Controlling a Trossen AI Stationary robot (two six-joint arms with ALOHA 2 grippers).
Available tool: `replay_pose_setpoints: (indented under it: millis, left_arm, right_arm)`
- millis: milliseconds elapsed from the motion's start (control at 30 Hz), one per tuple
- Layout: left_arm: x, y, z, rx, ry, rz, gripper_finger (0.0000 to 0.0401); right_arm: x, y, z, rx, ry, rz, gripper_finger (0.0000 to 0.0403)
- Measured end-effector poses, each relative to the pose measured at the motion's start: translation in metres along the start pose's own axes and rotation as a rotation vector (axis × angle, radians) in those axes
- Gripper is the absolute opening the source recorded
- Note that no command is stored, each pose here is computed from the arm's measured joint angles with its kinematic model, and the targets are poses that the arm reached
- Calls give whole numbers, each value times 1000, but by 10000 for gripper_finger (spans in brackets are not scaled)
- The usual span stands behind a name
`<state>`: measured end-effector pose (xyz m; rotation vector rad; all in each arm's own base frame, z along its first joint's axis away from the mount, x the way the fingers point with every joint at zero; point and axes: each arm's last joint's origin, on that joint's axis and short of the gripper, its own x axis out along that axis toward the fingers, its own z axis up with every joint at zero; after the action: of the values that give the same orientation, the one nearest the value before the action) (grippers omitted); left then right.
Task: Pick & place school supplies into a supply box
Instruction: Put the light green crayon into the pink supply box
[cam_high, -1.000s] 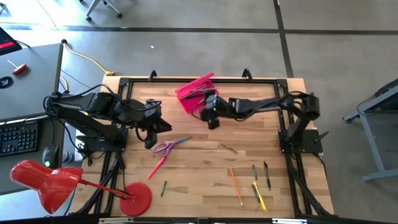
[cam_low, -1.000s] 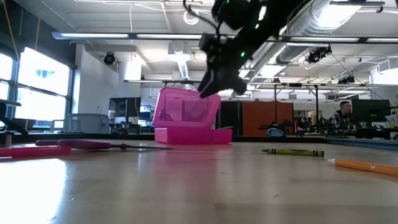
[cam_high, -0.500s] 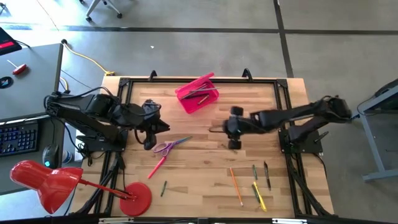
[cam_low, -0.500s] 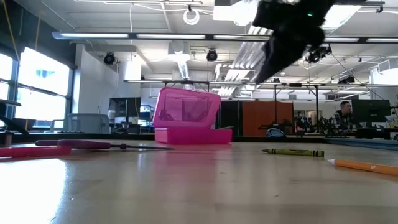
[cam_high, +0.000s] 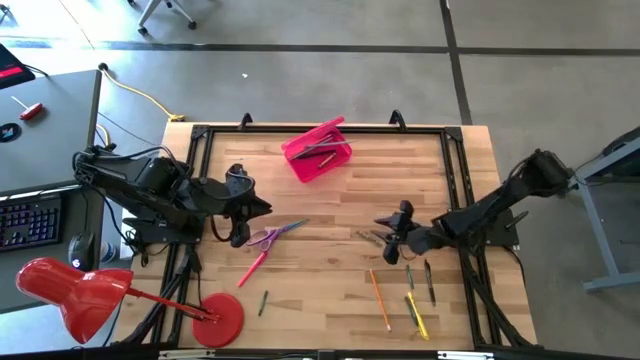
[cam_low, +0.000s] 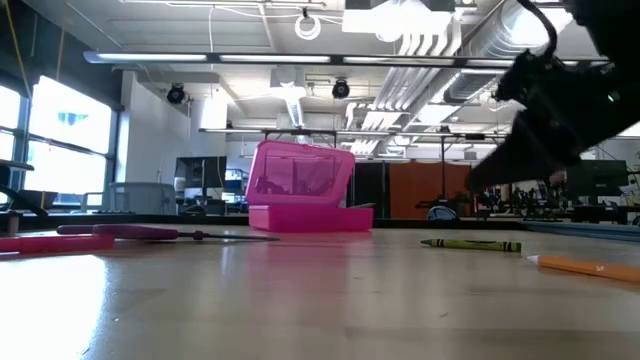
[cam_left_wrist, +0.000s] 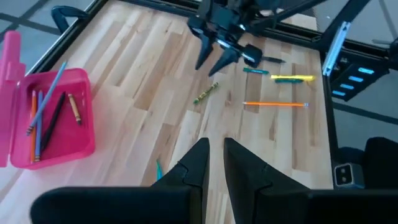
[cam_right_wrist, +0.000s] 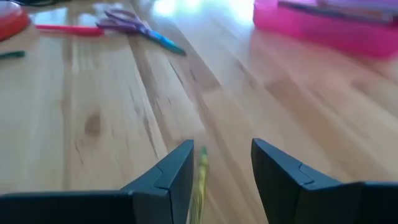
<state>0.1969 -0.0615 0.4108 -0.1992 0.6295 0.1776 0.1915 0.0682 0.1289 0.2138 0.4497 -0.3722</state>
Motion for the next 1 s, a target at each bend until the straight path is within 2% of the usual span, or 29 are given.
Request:
replay_pose_setpoints:
  millis: [167,500,800,1000]
  left_arm:
    - [0,1,1,-10,-24,38,81]
    - [0,1,2,-15,-36,39,81]
    - [0,1,2,-15,-35,39,81]
    - [0,1,2,-14,-34,39,81]
  right_arm:
    - [3,2,-19,33,-4,-19,139]
    - [30,23,-47,-87,27,-113,139]
    - [45,16,-78,20,4,-217,139]
    - [49,13,-87,-23,-9,-259,136]
